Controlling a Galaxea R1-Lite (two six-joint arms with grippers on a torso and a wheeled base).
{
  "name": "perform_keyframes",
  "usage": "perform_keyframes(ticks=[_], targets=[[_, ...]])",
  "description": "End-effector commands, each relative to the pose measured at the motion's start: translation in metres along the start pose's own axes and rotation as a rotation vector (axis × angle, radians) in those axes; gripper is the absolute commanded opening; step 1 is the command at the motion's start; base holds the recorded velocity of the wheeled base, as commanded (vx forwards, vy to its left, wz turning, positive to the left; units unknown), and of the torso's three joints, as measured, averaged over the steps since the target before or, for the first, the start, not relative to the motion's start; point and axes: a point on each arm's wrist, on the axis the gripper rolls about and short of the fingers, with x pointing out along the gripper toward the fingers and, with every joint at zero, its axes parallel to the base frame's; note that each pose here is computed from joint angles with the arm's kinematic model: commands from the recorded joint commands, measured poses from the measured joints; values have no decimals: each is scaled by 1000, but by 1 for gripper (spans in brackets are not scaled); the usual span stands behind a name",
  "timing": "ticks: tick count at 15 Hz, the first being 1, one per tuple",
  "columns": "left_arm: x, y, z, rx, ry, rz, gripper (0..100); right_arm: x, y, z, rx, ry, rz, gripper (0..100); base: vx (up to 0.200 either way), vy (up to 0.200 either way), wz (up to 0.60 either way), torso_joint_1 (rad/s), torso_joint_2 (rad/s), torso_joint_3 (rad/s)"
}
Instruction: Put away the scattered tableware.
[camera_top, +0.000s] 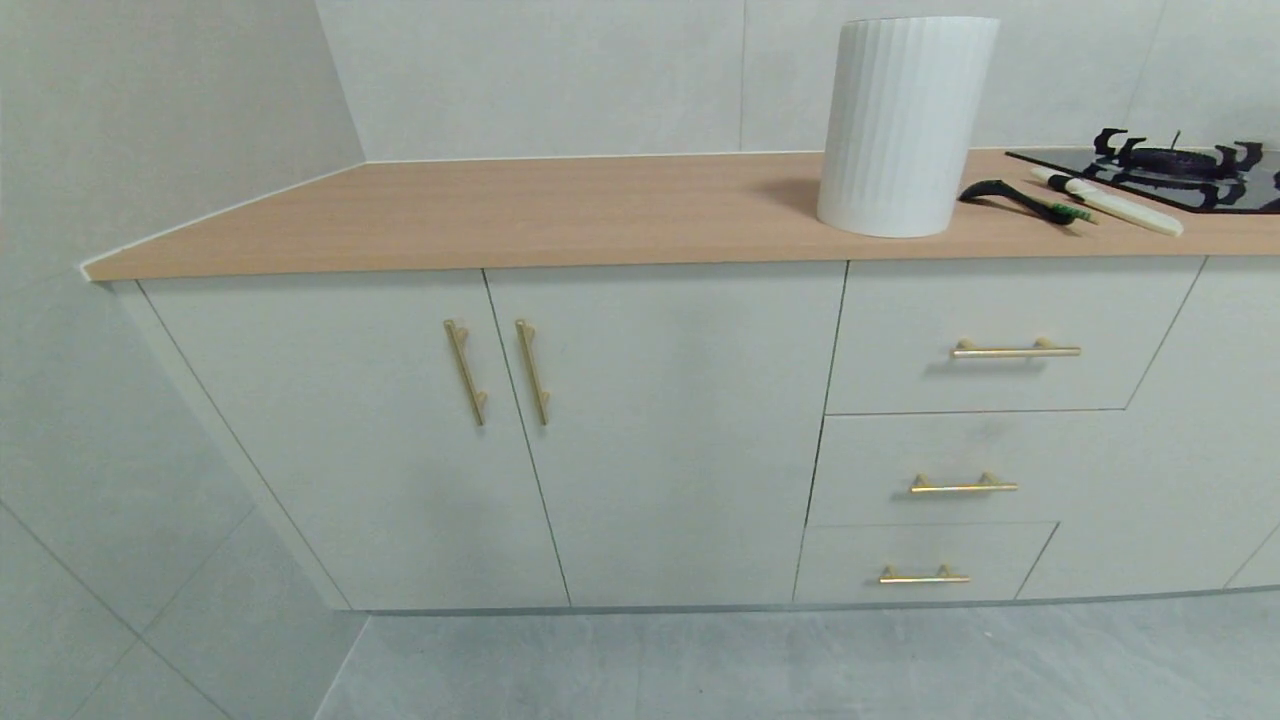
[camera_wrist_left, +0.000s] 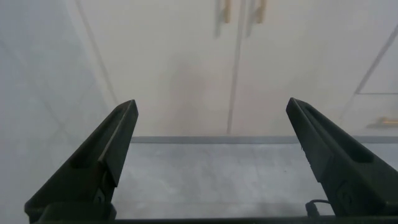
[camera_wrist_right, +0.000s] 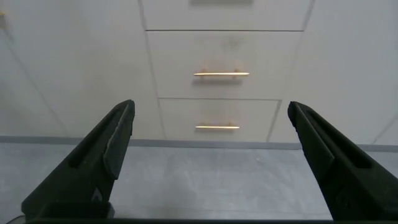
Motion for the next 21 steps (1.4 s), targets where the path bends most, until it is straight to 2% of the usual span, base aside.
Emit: perform_keyframes(ticks=[1,9,18,21], targets=[[0,0,0,-1,2,0,100,0,0,0,-1,2,1,100,0,-200,0,7,2,2],[0,0,0,-1,2,0,100,0,0,0,-1,2,1,100,0,-200,0,2,2,5],[0,0,0,-1,2,0,100,0,0,0,-1,2,1,100,0,0,0,0,0,0],[0,0,0,-1,2,0,100,0,0,0,-1,2,-1,100,200,0,0,1,1,6]])
